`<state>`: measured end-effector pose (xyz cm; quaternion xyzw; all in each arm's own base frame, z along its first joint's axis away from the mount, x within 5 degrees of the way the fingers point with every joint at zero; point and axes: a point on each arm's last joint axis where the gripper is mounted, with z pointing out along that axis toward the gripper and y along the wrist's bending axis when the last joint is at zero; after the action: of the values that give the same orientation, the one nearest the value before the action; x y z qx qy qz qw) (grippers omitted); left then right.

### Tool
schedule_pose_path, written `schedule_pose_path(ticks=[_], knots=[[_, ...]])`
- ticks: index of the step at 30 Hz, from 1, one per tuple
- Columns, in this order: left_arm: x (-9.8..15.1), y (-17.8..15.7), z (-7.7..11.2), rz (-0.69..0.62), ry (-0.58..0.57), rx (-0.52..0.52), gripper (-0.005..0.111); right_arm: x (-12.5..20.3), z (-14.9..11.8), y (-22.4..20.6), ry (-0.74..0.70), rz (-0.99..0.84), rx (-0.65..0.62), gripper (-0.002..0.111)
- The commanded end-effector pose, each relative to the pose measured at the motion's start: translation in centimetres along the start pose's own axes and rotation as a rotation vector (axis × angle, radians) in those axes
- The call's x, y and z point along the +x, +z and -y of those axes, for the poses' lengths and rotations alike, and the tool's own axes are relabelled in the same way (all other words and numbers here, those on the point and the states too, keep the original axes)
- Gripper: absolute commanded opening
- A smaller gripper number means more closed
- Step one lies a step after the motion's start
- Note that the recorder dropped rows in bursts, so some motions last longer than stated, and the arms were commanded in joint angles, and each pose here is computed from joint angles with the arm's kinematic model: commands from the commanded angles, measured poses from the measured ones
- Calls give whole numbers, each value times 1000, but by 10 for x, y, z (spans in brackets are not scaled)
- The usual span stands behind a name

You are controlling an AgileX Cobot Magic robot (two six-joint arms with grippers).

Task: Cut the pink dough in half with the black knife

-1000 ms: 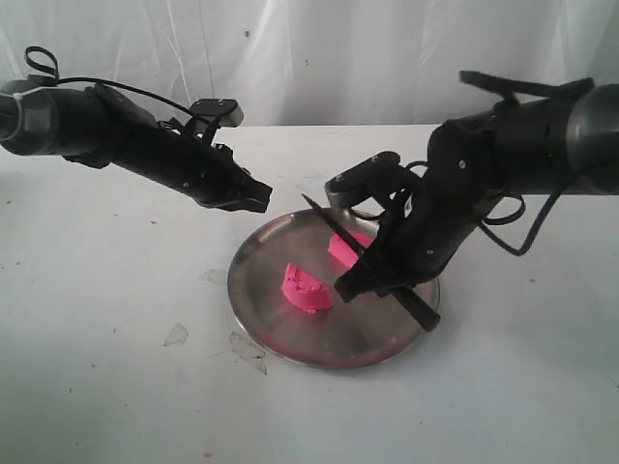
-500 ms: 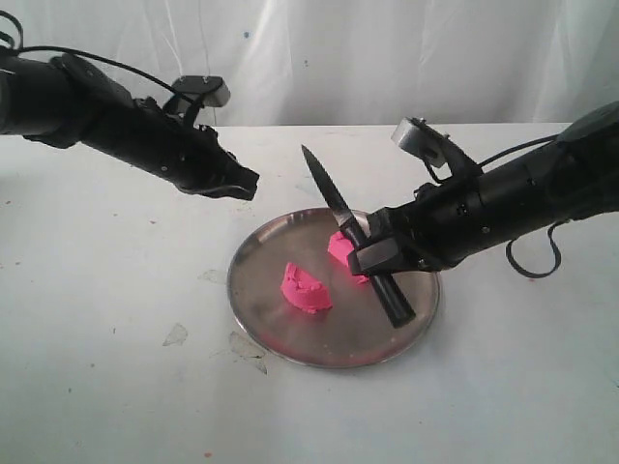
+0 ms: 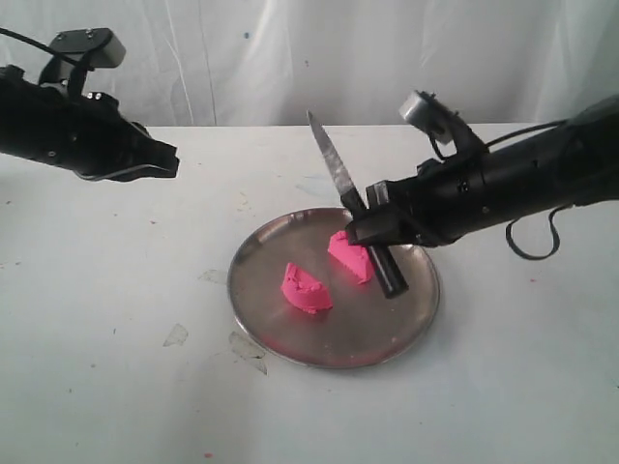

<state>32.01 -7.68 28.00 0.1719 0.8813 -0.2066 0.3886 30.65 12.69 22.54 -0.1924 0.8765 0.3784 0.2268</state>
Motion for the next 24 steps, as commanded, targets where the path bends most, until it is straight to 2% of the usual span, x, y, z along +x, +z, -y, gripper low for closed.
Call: schedule_pose_path(ticks=[1,6,9,14,16,20,24], knots=[[12,-23,11,14,-20,11,0,-21,2,-27,-153,42,231,0],[23,-43,22,39,-8,8,0,-37,-1,-59,-374,28,480,0],[29,-52,25,53,-4,1,0,-39,6,-75,-427,2,659,0],[32,-60,28,79,1,-16,0,-27,28,-99,-412,-215,988,0],[32,-61,28,83,3,-16,0,-18,32,-107,-319,-308,1064,0],[32,-61,28,83,5,-16,0,-2,28,-110,-185,-447,1036,0],[32,-61,28,83,5,-16,0,10,13,-98,-98,-498,809,0]])
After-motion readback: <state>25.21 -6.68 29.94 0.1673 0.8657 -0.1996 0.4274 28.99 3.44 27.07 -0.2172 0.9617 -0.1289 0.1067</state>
